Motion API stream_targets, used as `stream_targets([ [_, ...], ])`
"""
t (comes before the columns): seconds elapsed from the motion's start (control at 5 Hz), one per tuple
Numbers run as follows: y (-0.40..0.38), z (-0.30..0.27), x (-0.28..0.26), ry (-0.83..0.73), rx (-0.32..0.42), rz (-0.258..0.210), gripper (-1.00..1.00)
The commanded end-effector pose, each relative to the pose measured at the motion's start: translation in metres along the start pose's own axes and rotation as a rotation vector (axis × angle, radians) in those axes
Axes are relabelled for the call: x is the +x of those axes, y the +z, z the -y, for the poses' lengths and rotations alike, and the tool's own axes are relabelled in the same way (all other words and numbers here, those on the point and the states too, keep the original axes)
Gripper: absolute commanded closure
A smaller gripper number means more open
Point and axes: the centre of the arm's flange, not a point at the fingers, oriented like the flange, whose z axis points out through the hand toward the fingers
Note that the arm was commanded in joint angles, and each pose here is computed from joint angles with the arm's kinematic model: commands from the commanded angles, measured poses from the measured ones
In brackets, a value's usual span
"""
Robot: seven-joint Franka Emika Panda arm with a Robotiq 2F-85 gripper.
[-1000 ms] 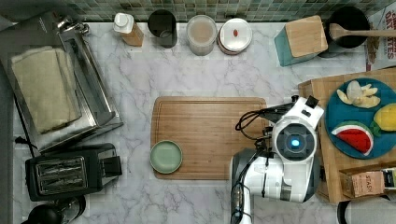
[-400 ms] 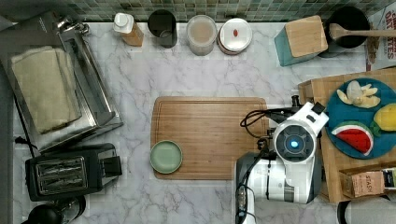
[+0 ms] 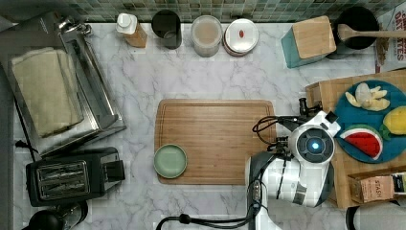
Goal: Open the drawer.
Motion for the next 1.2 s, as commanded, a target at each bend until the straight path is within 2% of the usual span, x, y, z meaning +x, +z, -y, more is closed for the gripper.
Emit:
stream_targets([
  [0.2,0.027,-0.021,-0.014,0.064,-0.074,-0.068,-1.00],
  [0.4,0.045,-0.021,-0.012,0.025,-0.030,-0.080,-1.00],
  [0.6,0.057,-0.020,-0.014,0.007,0.005,-0.038,-1.00],
  [1.0,0.067,-0.018,-0.016,0.002,-0.004,0.021,-1.00],
  [1.2,0.072,-0.020,-0.018,-0.056,0.056,0.045,-1.00],
])
